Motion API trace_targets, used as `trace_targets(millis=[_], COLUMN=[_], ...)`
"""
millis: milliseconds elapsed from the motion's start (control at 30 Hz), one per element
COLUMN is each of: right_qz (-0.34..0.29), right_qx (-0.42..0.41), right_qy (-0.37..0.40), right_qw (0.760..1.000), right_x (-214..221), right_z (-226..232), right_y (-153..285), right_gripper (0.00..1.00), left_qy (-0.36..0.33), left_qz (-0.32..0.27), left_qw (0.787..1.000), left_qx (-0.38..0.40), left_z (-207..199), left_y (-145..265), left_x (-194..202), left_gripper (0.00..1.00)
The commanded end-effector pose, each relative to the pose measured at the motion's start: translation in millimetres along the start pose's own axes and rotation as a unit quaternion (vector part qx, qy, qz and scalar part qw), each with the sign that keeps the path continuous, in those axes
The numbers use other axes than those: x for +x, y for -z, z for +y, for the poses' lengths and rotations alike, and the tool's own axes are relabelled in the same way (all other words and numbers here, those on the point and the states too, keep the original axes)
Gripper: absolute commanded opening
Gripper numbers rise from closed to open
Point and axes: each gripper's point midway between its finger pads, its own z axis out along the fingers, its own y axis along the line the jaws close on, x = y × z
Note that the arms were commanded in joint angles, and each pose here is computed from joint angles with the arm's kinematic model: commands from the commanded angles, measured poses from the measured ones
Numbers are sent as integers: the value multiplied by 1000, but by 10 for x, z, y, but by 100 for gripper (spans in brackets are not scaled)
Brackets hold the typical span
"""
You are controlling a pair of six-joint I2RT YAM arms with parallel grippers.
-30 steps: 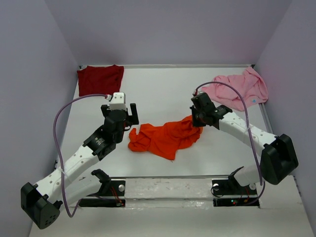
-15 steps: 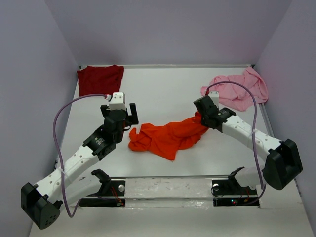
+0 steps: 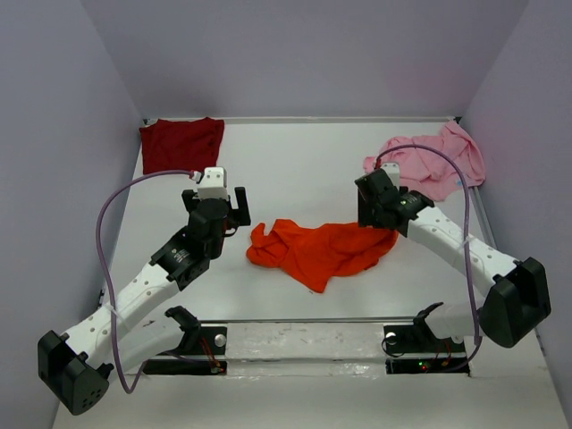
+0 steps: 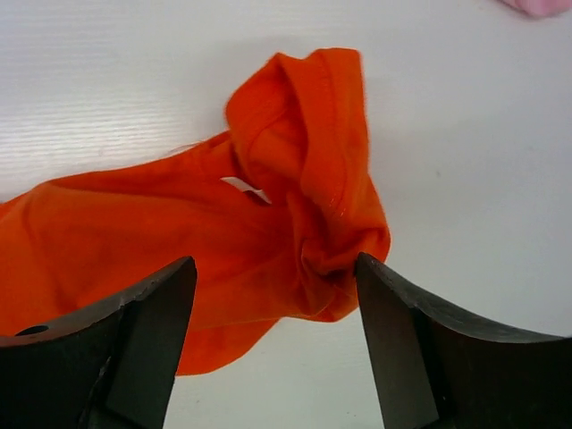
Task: Fold and stack the t-shirts
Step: Move the tshirt to the center of the board, then flatten out the tshirt
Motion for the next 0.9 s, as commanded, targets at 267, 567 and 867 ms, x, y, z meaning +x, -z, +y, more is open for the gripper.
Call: trace_targets(millis=[267,567,867], right_qz=[-4,19,32], right_qx=[-262,-336,-362], right_qy=[95,145,186], right_qw=[960,930,913], right_x=[-85,350,782], right_z=[1272,2023,2579], right_y=[535,859,965], right_gripper=[79,79,70], left_qy=[8,1,2], left_qz=[-13,-4,-3], left_qw=[1000,1000,1000], left_qx=[-9,-8,-5], left_z=[36,20,14], left_y=[-6,-49,-48], left_x=[-84,-34,-35], left_gripper=[99,99,99])
